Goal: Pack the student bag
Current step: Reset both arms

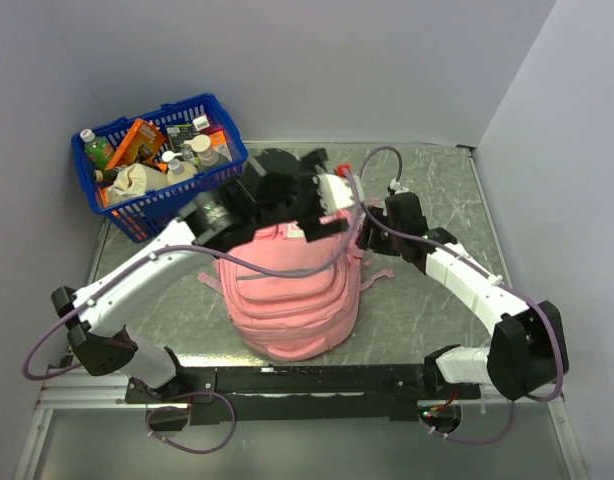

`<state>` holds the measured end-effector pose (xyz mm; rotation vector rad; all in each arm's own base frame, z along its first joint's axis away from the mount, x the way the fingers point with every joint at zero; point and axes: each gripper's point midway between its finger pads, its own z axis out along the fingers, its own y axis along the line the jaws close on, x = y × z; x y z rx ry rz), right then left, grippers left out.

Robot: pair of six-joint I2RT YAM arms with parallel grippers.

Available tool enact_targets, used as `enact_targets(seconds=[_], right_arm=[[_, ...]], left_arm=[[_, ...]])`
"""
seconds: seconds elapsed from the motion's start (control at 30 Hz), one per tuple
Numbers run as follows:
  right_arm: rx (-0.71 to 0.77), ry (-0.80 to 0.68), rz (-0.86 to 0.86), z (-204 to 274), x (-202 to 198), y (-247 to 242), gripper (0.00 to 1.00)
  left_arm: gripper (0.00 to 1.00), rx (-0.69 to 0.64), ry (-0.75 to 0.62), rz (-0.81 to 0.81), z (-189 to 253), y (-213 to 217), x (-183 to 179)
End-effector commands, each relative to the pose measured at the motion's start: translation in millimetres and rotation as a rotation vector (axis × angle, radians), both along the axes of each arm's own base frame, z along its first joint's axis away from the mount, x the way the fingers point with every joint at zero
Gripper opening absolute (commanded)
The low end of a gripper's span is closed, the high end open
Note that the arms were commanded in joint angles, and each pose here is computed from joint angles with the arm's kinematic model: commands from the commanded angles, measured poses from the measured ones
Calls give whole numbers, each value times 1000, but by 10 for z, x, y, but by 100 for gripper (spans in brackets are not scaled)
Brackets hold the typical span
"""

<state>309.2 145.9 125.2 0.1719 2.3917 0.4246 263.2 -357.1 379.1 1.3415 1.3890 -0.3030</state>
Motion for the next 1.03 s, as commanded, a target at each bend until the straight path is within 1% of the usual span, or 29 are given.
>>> enact_targets(seconds=[0.0, 0.03, 0.07, 0.1, 0.13, 0.2, 0.27, 0.3, 0.37, 0.4, 0.47, 0.5, 0.57, 0.6, 0.67, 0.7, 0.77, 0.8, 0.87, 0.9, 1.0], right_arm=[[27, -94, 25, 377, 155, 66, 79], [20, -110, 25, 422, 141, 45, 97], [28, -141, 22, 548, 111, 20, 100], [31, -158, 31, 631, 96, 20, 100], [31, -169, 36, 687, 78, 10, 100], [40, -167, 51, 789, -3, 5, 100], [48, -163, 72, 831, -73, 12, 100], [47, -165, 72, 829, -94, 0, 100], [47, -169, 75, 860, -155, -39, 100], [45, -169, 73, 884, -166, -55, 100], [45, -176, 81, 941, -214, -70, 100], [46, -171, 83, 950, -246, -74, 100], [58, -197, 78, 1023, -301, -98, 100], [63, -204, 82, 999, -325, -97, 100], [70, -221, 81, 1005, -387, -123, 100], [62, -212, 80, 973, -421, -140, 100], [56, -207, 76, 930, -456, -167, 100], [53, -206, 75, 913, -460, -175, 100], [50, -200, 69, 881, -486, -193, 100], [52, -204, 67, 885, -489, -193, 100], [57, -220, 59, 897, -506, -210, 100]], left_arm=[[97, 54, 16, 105, 134, 650, 101], [96, 50, 35, 164, 138, 837, 210], [97, 47, 49, 199, 134, 948, 251], [96, 32, 53, 234, 152, 1054, 286], [97, 5, 70, 327, 155, 1222, 397], [96, -65, 87, 418, 207, 1380, 475], [97, -111, 124, 455, 234, 1518, 535], [97, -155, 167, 506, 255, 1636, 590], [97, -201, 226, 527, 241, 1733, 625], [97, -232, 265, 602, 164, 1930, 709], [96, -261, 308, 624, 59, 2072, 738], [96, -262, 337, 667, -115, 2262, 724], [96, -300, 324, 697, -221, 2410, 748], [96, -304, 347, 745, -444, 2580, 691], [97, -318, 342, 760, -594, 2688, 652], [96, -311, 358, 777, -800, 2773, 563], [97, -332, 338, 775, -885, 2807, 538], [97, -332, 356, 784, -1047, 2828, 484], [96, -354, 363, 786, -1126, 2818, 494], [97, -360, 393, 795, -1252, 2812, 492], [97, -376, 424, 796, -1441, 2780, 539]])
